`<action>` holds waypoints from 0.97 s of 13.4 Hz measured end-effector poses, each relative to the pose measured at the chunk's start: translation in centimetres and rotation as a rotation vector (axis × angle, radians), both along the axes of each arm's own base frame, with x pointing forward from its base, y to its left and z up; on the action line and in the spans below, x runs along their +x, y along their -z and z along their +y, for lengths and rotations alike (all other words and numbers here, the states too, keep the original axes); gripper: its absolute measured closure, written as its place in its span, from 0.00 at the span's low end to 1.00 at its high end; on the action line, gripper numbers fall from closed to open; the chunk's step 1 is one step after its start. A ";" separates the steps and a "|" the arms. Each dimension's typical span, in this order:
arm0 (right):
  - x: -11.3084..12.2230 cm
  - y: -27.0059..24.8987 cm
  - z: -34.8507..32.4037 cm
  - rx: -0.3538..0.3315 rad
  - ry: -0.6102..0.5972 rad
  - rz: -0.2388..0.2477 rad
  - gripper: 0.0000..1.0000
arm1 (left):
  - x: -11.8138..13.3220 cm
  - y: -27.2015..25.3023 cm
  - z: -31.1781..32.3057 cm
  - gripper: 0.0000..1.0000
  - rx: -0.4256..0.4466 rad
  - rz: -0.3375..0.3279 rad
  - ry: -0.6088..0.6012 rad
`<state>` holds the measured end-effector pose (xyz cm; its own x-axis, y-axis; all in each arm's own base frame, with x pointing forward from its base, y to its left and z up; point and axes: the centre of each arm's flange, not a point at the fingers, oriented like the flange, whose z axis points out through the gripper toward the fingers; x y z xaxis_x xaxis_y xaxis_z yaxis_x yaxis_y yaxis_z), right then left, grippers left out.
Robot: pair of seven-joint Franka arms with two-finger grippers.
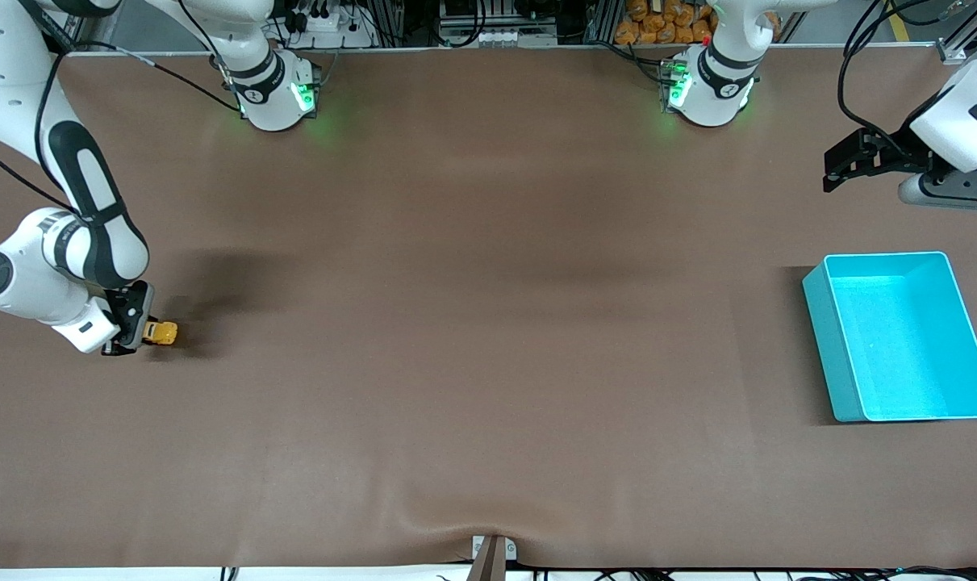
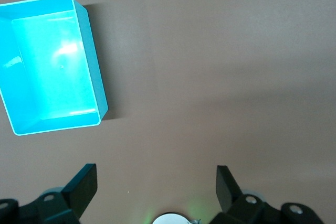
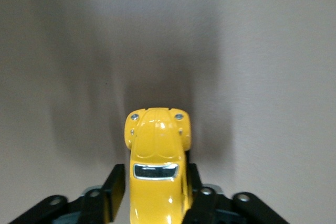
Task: Wind and store yellow beetle car
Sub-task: 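Release the car so it rolls toward the cyan bin, right gripper withdrawing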
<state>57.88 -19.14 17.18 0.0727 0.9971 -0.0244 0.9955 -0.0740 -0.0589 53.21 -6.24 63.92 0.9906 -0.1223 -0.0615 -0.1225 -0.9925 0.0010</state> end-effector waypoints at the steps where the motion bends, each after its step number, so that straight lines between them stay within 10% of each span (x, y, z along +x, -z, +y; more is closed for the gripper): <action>1: 0.3 0.8 -0.2 0.014 0.013 0.029 0.27 | 0.0 0.0 0.0 0.00 0.000 0.000 0.000; 4: 2.1 -0.9 -0.9 0.061 0.040 0.110 0.00 | 0.0 0.0 0.0 0.00 0.000 0.000 0.000; 13: 6.1 -9.9 -3.1 0.091 0.085 0.170 0.00 | 0.0 0.0 0.0 0.00 0.000 0.001 -0.001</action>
